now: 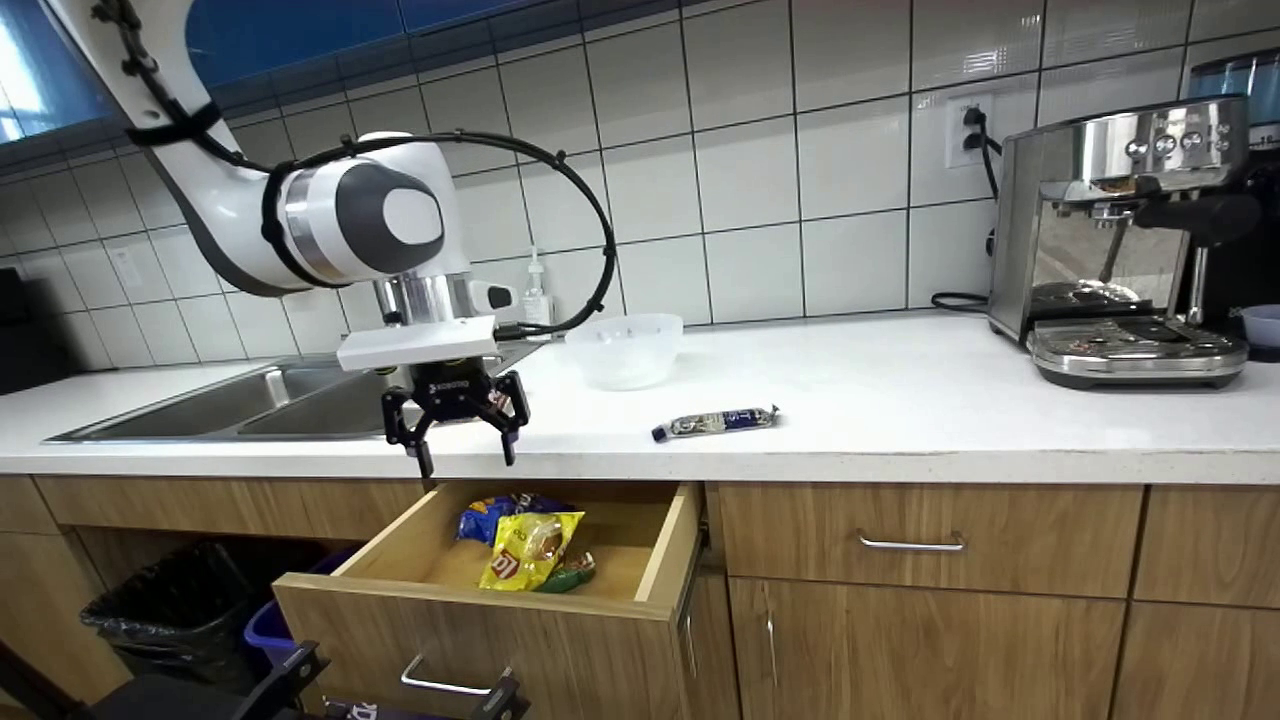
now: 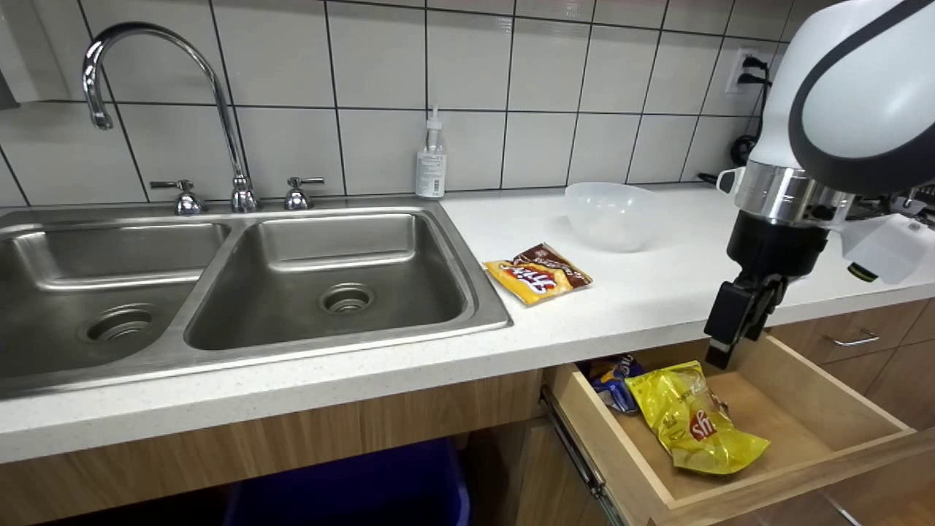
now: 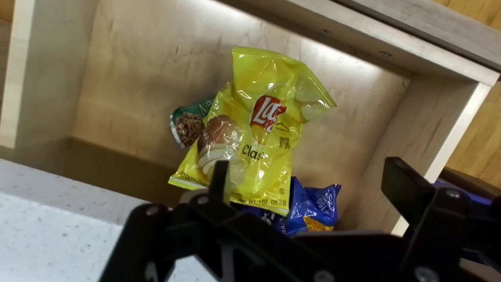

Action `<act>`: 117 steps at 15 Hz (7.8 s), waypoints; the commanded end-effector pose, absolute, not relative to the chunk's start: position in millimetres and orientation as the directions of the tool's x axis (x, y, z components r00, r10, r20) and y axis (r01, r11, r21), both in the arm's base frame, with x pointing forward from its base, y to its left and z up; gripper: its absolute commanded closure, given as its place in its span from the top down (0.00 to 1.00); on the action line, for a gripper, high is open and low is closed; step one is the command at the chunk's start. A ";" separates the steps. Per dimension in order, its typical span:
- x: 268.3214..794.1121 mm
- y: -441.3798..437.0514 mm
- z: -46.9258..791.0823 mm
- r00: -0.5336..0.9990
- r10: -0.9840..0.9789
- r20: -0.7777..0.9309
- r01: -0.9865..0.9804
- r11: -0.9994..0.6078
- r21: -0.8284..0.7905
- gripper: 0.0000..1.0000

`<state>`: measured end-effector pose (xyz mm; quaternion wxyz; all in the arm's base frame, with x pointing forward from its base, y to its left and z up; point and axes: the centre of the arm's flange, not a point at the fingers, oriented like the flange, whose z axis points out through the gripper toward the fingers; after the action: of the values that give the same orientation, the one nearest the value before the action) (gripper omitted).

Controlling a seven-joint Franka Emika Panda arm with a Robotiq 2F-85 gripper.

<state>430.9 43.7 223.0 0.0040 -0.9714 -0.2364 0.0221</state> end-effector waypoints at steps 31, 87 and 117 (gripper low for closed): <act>546.2 52.7 294.4 0.691 0.719 0.078 0.721 -0.692 -0.008 1.00; 642.6 177.2 234.6 0.740 0.602 0.300 0.627 -0.779 0.016 1.00; 613.4 154.7 218.3 0.736 0.641 0.217 0.649 -0.760 0.045 1.00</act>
<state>629.8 163.3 210.5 0.0272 -0.9304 -0.3454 -0.1197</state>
